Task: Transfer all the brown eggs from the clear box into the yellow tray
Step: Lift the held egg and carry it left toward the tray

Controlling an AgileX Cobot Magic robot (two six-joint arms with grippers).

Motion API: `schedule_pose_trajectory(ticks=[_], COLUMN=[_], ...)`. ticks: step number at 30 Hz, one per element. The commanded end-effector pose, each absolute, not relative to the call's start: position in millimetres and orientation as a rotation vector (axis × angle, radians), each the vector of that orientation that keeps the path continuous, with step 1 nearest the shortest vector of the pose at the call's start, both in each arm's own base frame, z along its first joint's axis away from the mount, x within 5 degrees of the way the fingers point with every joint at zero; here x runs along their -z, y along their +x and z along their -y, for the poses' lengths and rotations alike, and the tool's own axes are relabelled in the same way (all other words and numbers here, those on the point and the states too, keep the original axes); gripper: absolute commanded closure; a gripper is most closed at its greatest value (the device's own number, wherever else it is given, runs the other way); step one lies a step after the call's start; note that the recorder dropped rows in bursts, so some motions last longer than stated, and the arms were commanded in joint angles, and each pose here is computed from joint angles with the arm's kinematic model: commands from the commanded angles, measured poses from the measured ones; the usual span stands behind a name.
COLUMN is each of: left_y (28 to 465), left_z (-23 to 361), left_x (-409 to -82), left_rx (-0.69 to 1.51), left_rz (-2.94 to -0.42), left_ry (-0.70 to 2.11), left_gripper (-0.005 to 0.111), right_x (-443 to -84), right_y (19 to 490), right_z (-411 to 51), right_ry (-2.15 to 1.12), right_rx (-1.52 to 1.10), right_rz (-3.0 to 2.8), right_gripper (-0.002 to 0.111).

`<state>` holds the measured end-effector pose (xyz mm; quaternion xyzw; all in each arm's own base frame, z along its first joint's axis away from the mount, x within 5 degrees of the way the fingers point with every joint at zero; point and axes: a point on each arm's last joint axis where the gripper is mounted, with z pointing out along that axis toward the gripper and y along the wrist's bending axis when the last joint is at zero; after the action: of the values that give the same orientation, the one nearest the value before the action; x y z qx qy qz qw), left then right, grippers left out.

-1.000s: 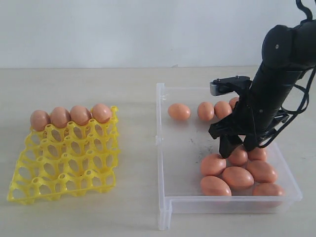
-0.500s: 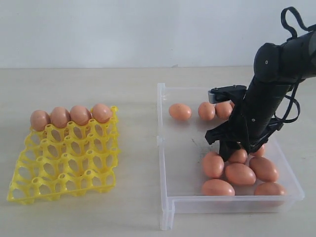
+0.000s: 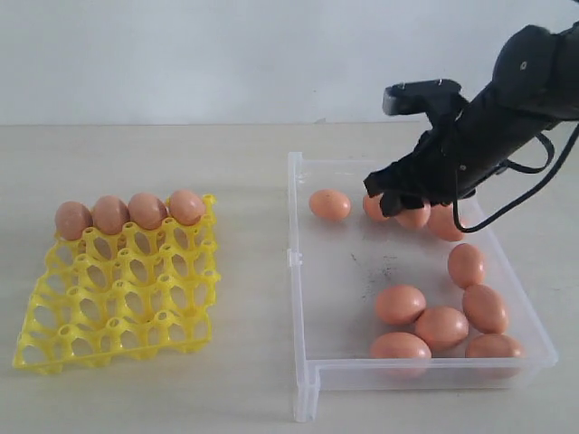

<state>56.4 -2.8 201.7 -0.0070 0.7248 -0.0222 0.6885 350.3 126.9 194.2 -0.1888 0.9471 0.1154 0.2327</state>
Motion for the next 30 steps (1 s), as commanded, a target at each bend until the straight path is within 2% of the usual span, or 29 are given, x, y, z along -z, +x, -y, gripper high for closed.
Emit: schedule_pose_trajectory(ticks=[1, 6, 11, 16, 21, 24, 30], left_y=[56.4, 56.4, 56.4, 56.4, 56.4, 56.4, 56.4], left_z=[2.4, 2.4, 2.4, 2.4, 2.4, 2.4, 2.4], left_x=[-201.8, -201.8, -201.8, -201.8, -201.8, -201.8, -201.8], left_rx=[0.049, 0.049, 0.049, 0.049, 0.049, 0.049, 0.049], left_rz=[-1.608, -1.608, -1.608, -1.608, -1.608, -1.608, -1.608], left_ry=[-0.024, -0.024, -0.024, -0.024, -0.024, -0.024, -0.024], left_gripper=[0.103, 0.103, 0.103, 0.103, 0.103, 0.103, 0.103], right_x=[-216.1, -225.4, -234.2, -249.9, -273.3, -277.0, -249.9], right_y=[339.6, 323.4, 307.2, 286.4, 270.3, 262.6, 257.3], right_z=[-128.5, -146.2, -189.6, -229.2, -260.1, -277.7, -300.7], right_ry=[-0.499, -0.494, -0.63, -0.633, -0.476, -0.52, -0.644], right_rx=[-0.384, -0.341, -0.267, -0.201, -0.469, -0.675, -0.857], right_rz=[-2.388, -2.201, -2.046, -1.835, -1.578, -1.405, -1.244], right_gripper=[0.109, 0.109, 0.109, 0.109, 0.109, 0.109, 0.109])
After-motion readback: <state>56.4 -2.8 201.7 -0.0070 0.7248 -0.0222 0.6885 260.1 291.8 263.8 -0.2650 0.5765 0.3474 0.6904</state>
